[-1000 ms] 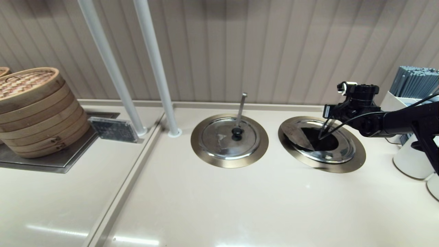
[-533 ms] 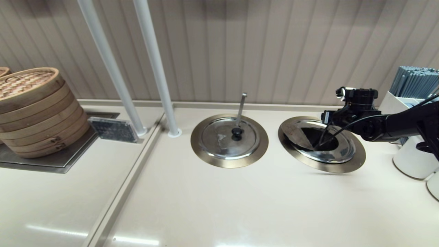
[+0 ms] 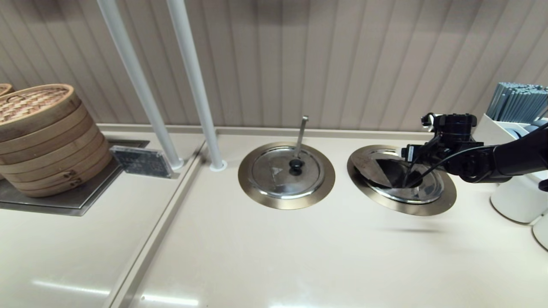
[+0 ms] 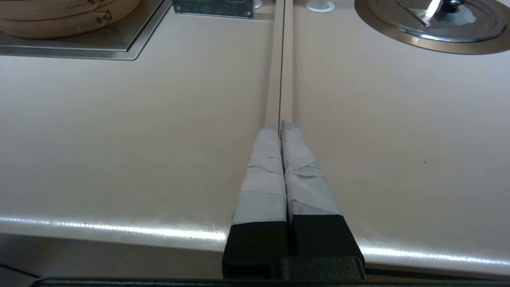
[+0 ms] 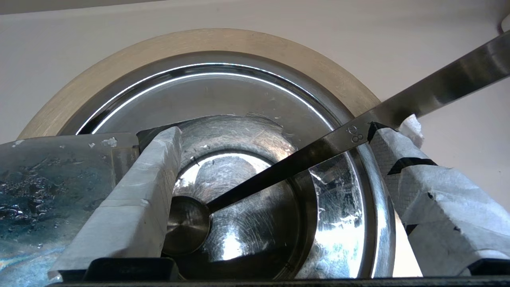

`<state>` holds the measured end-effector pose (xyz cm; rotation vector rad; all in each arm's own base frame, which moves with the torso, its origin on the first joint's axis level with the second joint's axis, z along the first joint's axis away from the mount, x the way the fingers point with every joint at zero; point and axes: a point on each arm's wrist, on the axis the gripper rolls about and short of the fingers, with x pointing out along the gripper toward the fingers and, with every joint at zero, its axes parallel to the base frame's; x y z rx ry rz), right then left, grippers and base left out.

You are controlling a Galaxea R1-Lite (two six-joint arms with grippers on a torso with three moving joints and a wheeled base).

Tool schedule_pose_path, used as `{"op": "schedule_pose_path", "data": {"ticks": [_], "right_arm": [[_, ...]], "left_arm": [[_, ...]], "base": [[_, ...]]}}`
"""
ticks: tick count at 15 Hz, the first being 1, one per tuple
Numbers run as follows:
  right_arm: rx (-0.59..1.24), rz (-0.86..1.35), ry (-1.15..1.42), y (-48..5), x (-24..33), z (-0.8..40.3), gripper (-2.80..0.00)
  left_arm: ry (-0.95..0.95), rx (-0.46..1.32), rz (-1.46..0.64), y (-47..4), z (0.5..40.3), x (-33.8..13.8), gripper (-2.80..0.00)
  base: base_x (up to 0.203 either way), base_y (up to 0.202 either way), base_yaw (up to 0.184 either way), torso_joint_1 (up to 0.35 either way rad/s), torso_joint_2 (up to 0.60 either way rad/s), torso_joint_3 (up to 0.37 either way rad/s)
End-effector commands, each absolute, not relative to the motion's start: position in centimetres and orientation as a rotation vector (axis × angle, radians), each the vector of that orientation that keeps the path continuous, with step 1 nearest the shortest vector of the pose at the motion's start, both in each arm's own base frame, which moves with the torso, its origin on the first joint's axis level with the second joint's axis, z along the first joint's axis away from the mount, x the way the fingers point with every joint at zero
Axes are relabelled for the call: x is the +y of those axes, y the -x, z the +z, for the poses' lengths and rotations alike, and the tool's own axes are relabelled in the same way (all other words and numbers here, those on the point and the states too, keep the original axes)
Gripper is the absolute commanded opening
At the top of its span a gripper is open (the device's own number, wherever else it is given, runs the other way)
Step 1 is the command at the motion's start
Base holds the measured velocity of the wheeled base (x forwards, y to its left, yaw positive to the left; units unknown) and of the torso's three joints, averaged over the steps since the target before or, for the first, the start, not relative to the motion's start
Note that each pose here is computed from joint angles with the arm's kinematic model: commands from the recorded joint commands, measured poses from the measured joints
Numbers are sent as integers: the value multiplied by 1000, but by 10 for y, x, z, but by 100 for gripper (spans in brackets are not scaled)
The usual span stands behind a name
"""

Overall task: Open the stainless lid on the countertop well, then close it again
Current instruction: Stir with a spoon, then close the lid

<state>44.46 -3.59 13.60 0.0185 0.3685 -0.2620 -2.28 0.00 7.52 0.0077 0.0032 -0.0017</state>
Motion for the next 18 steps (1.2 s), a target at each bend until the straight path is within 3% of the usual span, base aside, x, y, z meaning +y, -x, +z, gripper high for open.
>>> {"op": "schedule_pose_path", "data": {"ticks": [1,7,10,18], "right_arm": [[350,-266,-32,-433,-37,149,0],[276,-73,-19,-372,27,203,0],[340,30,100,-341,57,190,0],[383,-24,298,-331,79,157,0]], "left_arm": [[-8,3,-2,23,75,0,-280],[-8,5,-2,23,75,0,-280],[-7,3,-2,23,75,0,-280],[-8,3,-2,23,75,0,-280]], "base": [[0,0,0,0,0,0],[0,0,0,0,0,0],[0,0,0,0,0,0],[0,0,0,0,0,0]]}}
